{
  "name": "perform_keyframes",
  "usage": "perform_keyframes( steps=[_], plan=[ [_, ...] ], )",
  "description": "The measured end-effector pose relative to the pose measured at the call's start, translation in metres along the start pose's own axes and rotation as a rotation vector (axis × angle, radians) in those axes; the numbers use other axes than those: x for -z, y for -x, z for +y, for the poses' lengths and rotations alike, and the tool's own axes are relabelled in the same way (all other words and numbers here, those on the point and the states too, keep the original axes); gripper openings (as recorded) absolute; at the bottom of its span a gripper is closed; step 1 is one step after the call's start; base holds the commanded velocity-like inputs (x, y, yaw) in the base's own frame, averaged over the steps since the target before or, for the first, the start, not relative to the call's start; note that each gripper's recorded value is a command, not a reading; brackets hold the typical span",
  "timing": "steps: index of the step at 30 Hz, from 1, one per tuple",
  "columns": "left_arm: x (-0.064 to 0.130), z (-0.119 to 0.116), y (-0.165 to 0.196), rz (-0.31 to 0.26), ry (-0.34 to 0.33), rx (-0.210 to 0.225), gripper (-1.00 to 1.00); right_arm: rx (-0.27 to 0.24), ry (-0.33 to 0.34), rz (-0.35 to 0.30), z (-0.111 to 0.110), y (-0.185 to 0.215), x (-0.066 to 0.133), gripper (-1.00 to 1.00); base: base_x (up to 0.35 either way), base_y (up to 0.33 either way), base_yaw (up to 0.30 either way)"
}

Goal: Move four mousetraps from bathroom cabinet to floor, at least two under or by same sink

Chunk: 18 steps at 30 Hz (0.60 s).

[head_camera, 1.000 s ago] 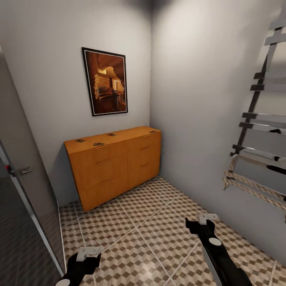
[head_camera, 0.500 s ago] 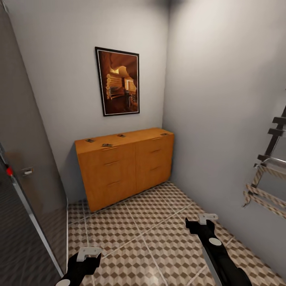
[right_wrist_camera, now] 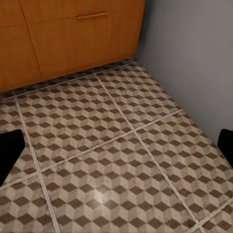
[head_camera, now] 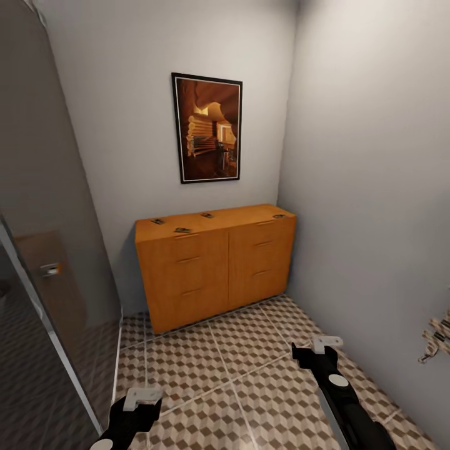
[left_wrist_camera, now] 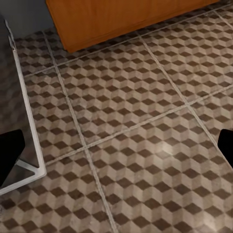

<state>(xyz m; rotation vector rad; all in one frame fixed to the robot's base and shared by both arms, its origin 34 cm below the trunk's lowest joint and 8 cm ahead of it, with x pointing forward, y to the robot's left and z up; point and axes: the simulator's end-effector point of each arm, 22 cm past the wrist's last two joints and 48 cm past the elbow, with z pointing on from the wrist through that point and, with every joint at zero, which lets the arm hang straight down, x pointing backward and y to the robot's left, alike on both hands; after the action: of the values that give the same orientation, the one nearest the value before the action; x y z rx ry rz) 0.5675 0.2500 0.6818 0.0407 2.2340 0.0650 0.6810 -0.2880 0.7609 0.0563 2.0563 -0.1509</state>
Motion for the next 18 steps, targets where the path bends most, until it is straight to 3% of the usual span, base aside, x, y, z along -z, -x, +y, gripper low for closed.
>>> perform_keyframes(
  steps=[11,18],
  plan=[
    [0.0,-0.009,0.0,0.0,-0.015,-0.006,1.0,0.0,0.0,0.0,0.0,0.0,0.0,1.0,0.026,-0.031,0.254],
    [0.001,-0.016,0.0,-0.001,-0.028,-0.013,1.0,0.0,0.0,0.0,0.0,0.0,0.0,1.0,0.103,-0.192,0.254]
  ],
)
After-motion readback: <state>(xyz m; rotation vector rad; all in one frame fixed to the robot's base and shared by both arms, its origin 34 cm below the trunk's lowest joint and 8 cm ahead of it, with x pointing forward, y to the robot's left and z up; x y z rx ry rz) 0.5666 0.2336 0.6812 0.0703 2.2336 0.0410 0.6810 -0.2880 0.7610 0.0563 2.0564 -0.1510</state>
